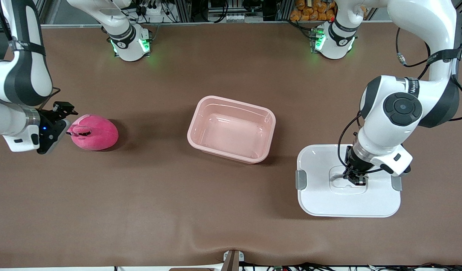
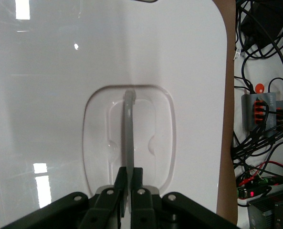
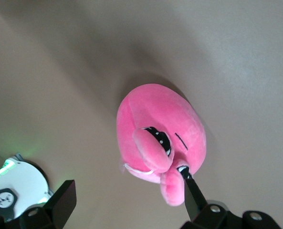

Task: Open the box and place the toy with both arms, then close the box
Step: 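Lower the right gripper onto the pink plush toy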

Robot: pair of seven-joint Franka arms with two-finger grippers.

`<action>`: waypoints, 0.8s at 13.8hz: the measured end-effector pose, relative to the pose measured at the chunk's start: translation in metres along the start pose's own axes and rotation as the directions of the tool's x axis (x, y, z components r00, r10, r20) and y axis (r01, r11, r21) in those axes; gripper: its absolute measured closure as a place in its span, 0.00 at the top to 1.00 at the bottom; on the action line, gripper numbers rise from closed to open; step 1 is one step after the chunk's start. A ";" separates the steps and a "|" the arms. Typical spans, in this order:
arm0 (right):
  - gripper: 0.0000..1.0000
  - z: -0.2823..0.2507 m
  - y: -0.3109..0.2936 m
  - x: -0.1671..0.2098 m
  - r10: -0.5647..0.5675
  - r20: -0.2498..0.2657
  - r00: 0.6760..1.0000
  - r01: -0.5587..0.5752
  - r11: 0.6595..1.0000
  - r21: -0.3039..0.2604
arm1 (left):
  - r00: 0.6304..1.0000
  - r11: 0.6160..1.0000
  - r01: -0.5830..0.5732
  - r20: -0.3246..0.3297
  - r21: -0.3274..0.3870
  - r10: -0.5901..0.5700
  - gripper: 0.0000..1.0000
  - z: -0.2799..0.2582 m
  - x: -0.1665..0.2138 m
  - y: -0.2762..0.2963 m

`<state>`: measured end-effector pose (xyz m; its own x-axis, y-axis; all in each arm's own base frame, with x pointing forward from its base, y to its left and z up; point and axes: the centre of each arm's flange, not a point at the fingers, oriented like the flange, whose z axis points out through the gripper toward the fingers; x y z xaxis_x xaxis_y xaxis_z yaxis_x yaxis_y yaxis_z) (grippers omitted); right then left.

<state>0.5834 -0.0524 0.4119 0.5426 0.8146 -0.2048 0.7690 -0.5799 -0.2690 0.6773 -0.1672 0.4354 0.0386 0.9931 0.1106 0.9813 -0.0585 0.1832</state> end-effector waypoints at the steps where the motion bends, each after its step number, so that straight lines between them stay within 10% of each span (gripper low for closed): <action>1: 1.00 0.003 0.001 0.002 -0.030 -0.002 1.000 0.030 1.000 -0.006 | 1.000 1.000 0.000 0.000 0.000 0.000 0.07 0.000 0.000 0.000; 11: 1.00 0.080 0.001 0.024 -0.331 0.010 0.944 0.330 0.938 -0.108 | 1.000 1.000 0.000 0.000 0.001 0.000 0.07 0.000 0.000 0.000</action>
<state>0.5704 -0.0348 0.3316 0.2541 0.9604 -0.1142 0.9366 -0.2738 -0.2186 0.6771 -0.1673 0.4350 0.0389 0.9931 0.1107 0.9815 -0.0587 0.1822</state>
